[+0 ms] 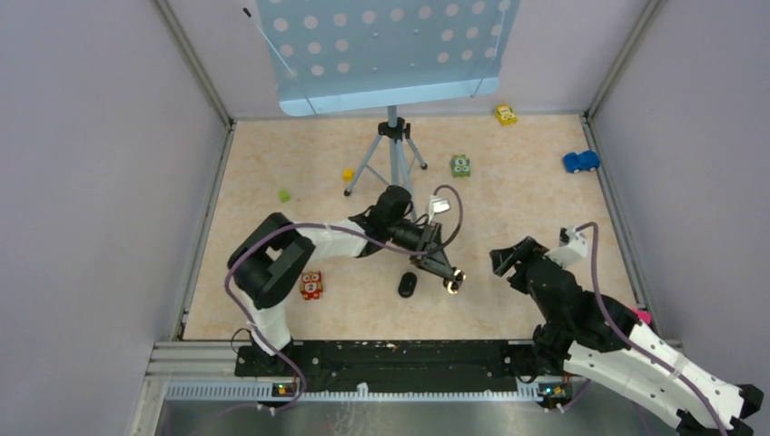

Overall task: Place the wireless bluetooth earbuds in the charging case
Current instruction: Adjust the right earbud at the center of the board, then place the charging case with the earbuds at the center of the board.

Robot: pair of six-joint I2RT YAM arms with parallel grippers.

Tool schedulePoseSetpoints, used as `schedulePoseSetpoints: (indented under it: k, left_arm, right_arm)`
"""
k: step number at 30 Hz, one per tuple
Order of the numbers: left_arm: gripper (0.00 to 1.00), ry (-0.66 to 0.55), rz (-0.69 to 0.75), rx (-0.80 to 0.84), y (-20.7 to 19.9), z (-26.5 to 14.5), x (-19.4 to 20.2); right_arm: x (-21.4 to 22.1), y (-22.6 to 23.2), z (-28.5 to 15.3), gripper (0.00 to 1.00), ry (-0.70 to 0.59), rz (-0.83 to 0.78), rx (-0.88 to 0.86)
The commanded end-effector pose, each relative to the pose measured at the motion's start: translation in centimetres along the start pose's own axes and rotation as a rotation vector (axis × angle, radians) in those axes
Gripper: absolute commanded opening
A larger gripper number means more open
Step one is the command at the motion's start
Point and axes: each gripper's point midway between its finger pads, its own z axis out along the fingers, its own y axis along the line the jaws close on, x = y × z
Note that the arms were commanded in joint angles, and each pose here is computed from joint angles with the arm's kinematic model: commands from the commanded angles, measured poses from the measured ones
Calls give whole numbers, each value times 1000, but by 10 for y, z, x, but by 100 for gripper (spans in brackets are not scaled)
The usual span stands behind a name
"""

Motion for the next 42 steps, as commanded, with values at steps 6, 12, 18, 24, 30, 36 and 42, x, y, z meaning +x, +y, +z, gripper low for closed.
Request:
schedulePoseSetpoints:
  k: [6, 12, 18, 24, 30, 36, 42]
  left_arm:
    - [0, 74, 87, 68, 16, 83, -36]
    - [0, 112, 68, 76, 35, 108, -47]
    - [0, 145, 42, 67, 54, 116, -49]
    - [0, 155, 30, 15, 72, 120, -48]
    - [3, 165, 40, -56, 87, 121, -50]
    - [34, 161, 67, -113, 92, 121, -56]
    - [65, 128, 129, -202, 79, 113, -64]
  right_arm:
    - [-36, -27, -20, 74, -97, 0, 137]
    - [-42, -23, -24, 75, -107, 9, 121]
    - [-41, -25, -26, 75, -100, 17, 112]
    - [-40, -25, -26, 75, -96, 19, 114]
    - [-39, -26, -26, 75, -92, 18, 116]
    - [-37, -28, -26, 75, -87, 17, 123]
    - [-37, -31, -28, 82, -84, 10, 134]
